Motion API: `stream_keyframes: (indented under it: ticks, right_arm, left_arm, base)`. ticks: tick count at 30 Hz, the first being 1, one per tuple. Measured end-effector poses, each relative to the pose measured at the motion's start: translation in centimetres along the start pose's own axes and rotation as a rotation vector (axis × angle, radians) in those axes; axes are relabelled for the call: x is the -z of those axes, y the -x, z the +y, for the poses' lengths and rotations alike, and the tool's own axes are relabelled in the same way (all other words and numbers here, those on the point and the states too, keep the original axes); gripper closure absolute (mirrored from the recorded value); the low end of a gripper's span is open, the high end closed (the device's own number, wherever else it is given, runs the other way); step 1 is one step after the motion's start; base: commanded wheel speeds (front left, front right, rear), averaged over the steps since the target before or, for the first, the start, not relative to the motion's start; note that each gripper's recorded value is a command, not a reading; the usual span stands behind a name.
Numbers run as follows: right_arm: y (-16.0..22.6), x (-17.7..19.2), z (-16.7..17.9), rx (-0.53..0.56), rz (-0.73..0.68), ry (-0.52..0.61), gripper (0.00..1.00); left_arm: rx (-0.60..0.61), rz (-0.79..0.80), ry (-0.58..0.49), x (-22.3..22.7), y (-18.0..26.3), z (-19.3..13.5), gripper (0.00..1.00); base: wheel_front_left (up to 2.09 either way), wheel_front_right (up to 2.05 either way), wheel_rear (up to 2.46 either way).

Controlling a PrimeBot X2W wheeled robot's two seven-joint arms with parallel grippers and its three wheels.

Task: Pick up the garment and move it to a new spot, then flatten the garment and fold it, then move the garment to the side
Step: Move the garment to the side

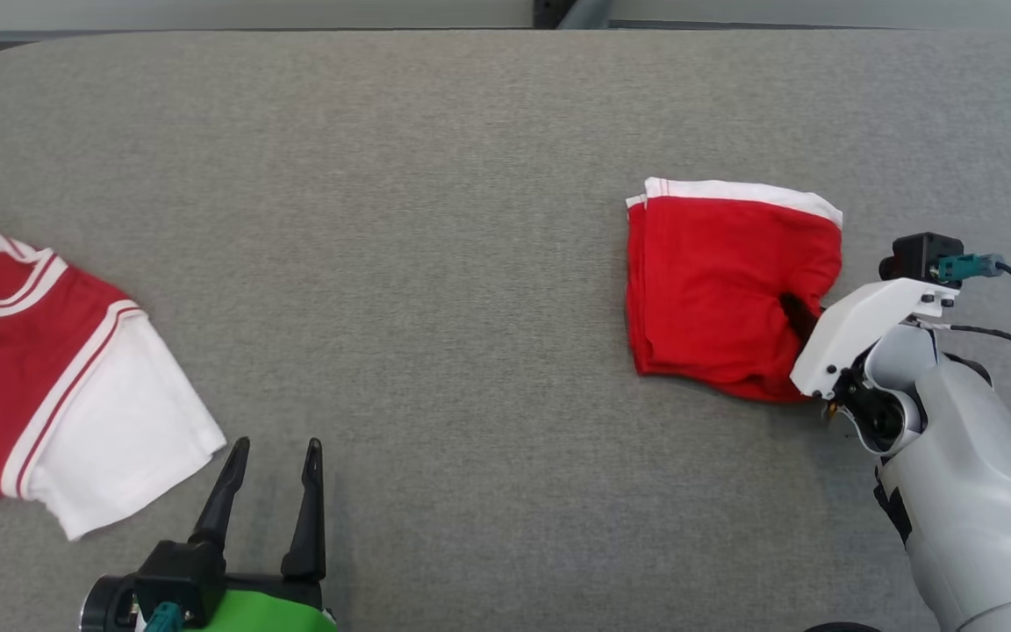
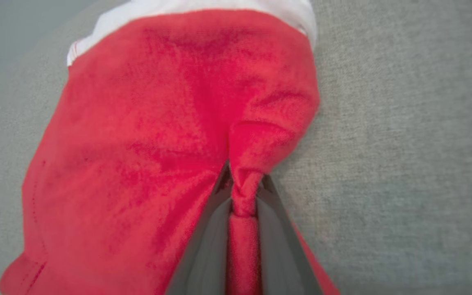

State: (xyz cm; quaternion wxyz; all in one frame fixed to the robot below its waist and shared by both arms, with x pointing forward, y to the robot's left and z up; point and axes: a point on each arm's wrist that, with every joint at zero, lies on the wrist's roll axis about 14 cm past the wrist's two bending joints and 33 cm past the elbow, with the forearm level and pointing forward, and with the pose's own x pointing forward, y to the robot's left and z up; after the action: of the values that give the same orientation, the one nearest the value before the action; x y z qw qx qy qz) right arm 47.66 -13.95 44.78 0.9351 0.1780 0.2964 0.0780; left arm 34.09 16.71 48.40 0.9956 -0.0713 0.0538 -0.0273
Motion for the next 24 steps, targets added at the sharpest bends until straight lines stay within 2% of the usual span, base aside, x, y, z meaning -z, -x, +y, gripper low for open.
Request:
stream_keyframes:
  ticks: [4, 12, 19, 24]
  right_arm:
    - [1.4, -1.1, -2.6, 0.056, -0.041, -0.009, 1.0]
    - [5.6, -2.0, -10.3, 0.24, -0.091, 0.018, 1.0]
    - [7.5, -5.1, -14.7, 0.364, -0.115, 0.182, 1.0]
    - [7.1, -8.9, -16.1, 0.412, -0.115, 0.356, 1.0]
  left_arm:
    - [0.069, -0.009, -0.018, -0.2, -1.6, -1.8, 0.0]
    - [0.284, -0.004, -0.05, 0.4, -5.1, -7.3, 0.0]
    - [0.371, 0.063, -0.061, 3.1, -6.3, -9.1, 0.0]
    - [0.326, 0.119, -0.079, 4.8, -5.8, -6.9, 0.0]
  base:
    - [0.0, 0.0, 0.0]
    - [0.0, 0.0, 0.0]
    - [0.0, 0.0, 0.0]
    - [0.0, 0.0, 0.0]
